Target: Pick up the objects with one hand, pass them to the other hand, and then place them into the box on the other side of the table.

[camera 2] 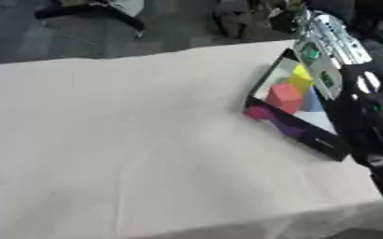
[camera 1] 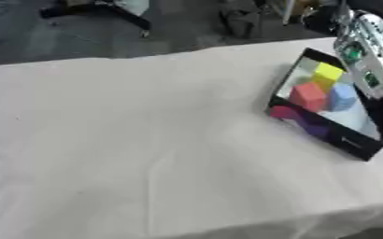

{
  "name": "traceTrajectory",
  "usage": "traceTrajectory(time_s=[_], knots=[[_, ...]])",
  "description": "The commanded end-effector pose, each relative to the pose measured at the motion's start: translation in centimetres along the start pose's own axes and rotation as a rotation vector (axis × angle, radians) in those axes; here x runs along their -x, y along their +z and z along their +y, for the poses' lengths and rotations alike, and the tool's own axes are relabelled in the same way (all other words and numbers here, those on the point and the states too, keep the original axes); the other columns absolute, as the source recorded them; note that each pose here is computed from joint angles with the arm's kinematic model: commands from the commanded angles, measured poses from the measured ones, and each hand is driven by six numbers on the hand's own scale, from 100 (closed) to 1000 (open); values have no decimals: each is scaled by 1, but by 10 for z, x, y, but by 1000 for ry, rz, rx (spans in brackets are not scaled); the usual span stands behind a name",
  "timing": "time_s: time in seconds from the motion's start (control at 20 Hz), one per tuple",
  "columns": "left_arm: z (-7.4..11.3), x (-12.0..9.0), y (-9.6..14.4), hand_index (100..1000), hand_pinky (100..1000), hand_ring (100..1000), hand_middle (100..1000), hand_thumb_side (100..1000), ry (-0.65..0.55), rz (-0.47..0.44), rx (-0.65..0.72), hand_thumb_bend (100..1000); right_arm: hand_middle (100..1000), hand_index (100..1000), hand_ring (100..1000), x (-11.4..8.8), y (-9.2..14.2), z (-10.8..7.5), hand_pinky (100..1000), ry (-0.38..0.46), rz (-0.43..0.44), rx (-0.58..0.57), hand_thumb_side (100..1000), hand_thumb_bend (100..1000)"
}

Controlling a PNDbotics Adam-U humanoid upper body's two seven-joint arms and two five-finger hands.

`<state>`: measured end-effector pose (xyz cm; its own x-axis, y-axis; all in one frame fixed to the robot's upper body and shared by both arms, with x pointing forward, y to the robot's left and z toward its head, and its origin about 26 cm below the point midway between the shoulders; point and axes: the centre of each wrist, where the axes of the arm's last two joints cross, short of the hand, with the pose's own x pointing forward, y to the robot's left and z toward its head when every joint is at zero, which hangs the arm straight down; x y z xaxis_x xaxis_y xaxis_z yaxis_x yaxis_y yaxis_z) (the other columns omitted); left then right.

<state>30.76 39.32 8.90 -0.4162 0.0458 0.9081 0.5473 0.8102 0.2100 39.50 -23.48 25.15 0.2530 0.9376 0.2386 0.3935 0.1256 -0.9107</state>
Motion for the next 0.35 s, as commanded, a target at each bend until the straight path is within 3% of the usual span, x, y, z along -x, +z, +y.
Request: traceTrajectory(time_s=[0.05,0.2,0.35], knots=[[4,-10,-13,748,805,679,632,791,-17,-41,29,100,836,941,811,-44,24,-18,580,-88,-196,6,443,100],[2,-10,-25,749,804,681,634,786,-7,-54,60,100,833,932,807,-79,42,-14,628,-137,-348,-91,418,100],[0,-9,-35,747,802,680,634,794,-10,-61,92,100,839,935,813,-105,57,14,710,-114,-449,-228,390,100]])
